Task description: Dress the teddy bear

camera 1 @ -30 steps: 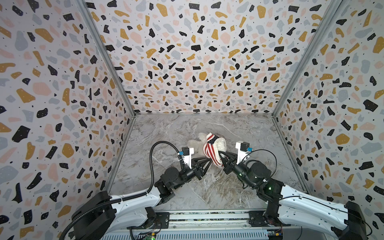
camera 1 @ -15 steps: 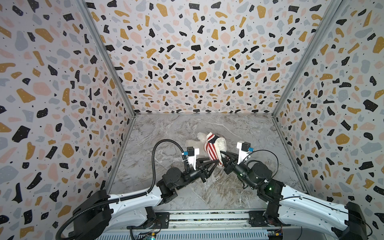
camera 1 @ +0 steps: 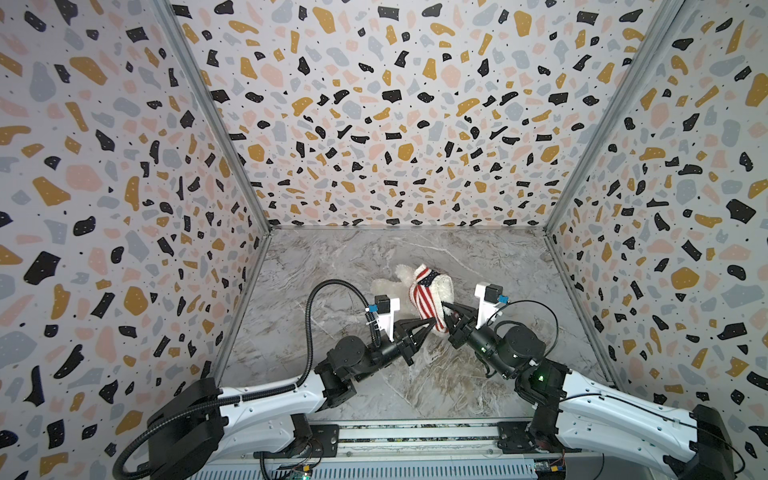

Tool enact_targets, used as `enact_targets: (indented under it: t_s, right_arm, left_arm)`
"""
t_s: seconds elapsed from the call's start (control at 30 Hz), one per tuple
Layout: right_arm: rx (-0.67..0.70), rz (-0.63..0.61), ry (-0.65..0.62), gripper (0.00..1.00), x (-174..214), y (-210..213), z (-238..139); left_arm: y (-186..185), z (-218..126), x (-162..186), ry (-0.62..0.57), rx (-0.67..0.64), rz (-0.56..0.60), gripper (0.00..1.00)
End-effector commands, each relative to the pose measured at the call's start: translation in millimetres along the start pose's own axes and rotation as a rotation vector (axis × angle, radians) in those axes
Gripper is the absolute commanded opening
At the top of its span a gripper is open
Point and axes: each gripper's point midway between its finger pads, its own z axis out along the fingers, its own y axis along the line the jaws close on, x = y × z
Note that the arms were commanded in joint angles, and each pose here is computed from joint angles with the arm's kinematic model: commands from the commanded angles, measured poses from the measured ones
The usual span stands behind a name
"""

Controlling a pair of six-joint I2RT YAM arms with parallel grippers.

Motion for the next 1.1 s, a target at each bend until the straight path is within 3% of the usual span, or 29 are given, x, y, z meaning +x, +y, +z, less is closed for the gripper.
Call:
enact_targets:
  t_s: [0.0,0.27,0.47,0.7,0.9,1.07]
  right_arm:
    - [-0.038,0.038,-0.094,0.00,-28.4,14.2,0.2]
    - [-0.029,0.048,-0.177,0.00,-35.6,15.8,-4.0]
    - [-0.053,0.081,-0.197,0.00,-42.6,21.3,-11.0]
    - [-0.061,0.089,-0.181,0.00,-43.2,22.0,-18.2]
    - [-0.093,0.041,-0.100,0.00,-28.0,28.7,-15.3]
    - [-0.122,-0.105,0.020,0.00,-18.5,41.4,-13.7]
  left_arm:
    - [5.5,-0.9,2.0,-0.003,-0.029,0.007,0.00]
    - [10.0,5.4,30.4,0.101,-0.050,-0.065,0.00]
    - [67.5,-4.8,59.5,0.190,-0.326,-0.039,0.00]
    - [110.0,-28.5,50.3,0.155,-0.534,-0.020,0.00]
    - [100.8,-22.2,38.1,0.146,-0.497,0.008,0.00]
    - [77.7,-16.1,30.2,0.139,-0.379,0.031,0.00]
